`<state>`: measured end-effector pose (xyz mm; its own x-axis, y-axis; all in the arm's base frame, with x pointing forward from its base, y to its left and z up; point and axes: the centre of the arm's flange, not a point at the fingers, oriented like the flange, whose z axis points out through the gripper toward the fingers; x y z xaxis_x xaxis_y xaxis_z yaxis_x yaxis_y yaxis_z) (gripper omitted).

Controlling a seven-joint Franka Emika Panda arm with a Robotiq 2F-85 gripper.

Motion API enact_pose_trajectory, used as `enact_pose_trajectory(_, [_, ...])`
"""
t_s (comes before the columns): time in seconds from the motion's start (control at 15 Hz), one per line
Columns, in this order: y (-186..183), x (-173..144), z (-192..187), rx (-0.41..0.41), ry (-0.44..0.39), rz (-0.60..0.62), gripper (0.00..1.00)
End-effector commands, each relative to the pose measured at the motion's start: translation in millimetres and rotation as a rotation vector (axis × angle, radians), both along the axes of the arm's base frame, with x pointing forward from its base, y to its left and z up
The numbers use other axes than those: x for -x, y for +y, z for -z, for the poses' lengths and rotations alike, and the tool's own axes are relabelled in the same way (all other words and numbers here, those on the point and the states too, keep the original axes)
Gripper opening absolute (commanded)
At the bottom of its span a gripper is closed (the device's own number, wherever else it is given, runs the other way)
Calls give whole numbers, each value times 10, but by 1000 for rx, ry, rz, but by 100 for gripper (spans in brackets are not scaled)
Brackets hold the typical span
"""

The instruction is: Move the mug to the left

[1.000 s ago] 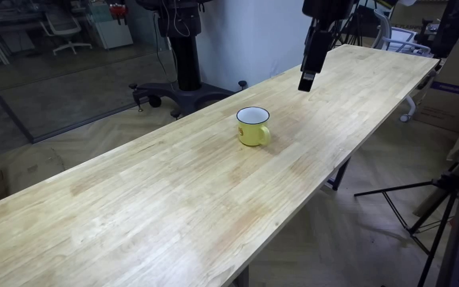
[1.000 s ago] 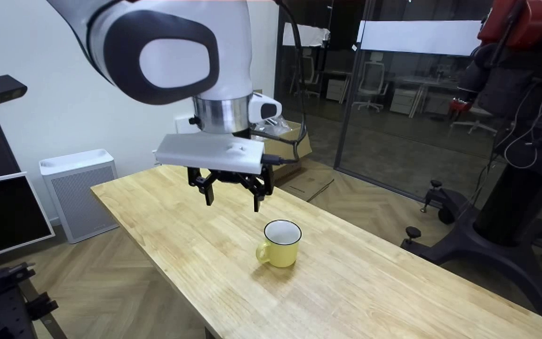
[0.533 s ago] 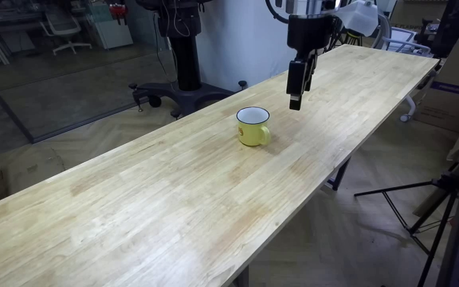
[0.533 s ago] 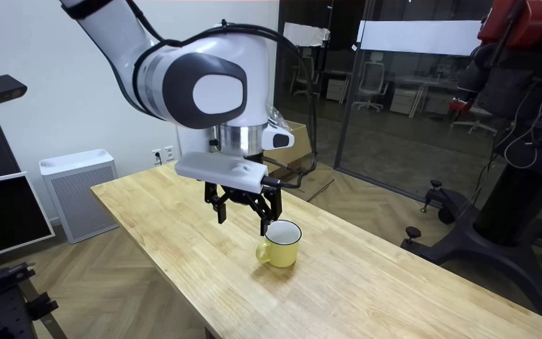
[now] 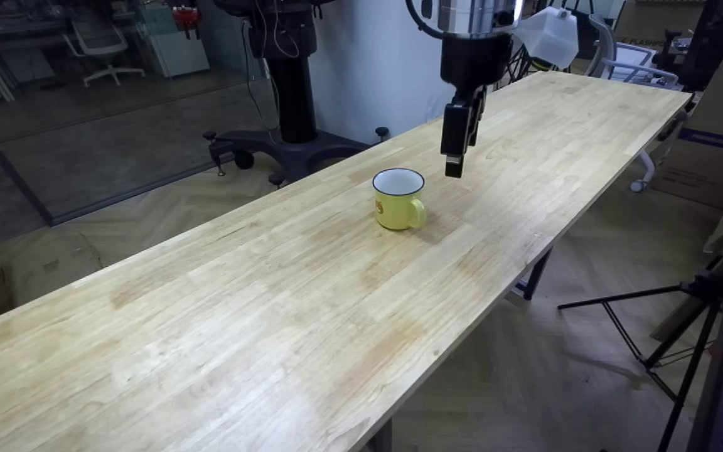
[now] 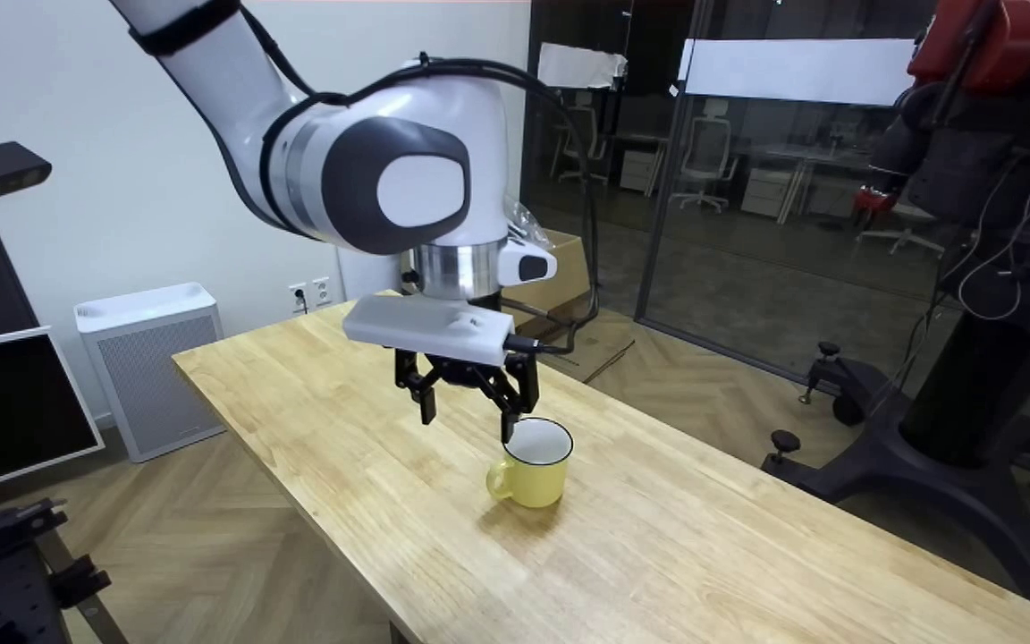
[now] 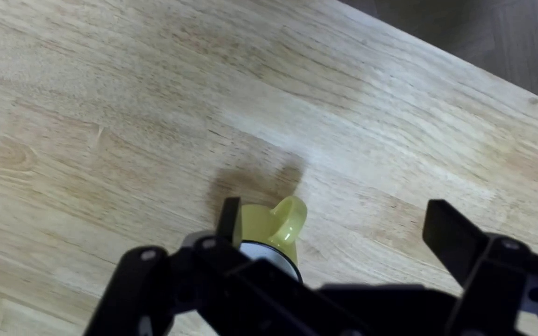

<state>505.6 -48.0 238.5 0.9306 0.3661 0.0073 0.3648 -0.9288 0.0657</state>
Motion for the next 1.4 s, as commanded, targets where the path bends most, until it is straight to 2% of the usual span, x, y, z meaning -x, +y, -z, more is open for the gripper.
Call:
enact_pose_trajectory(0.0, [163, -308, 235, 19, -6, -53, 100])
enact_pose_trajectory(0.27, [321, -554, 519, 13, -35, -119, 100])
enact_pose_trajectory(0.47, [288, -814, 736, 28, -31, -146, 100])
enact_pose_trajectory(0.53, [346, -513, 604, 12, -23, -135, 100])
enact_pose_trajectory(0.73, [307, -661, 755, 19, -21, -140, 100])
enact_pose_trajectory(1.33, [366, -832, 1008, 16, -33, -178, 100])
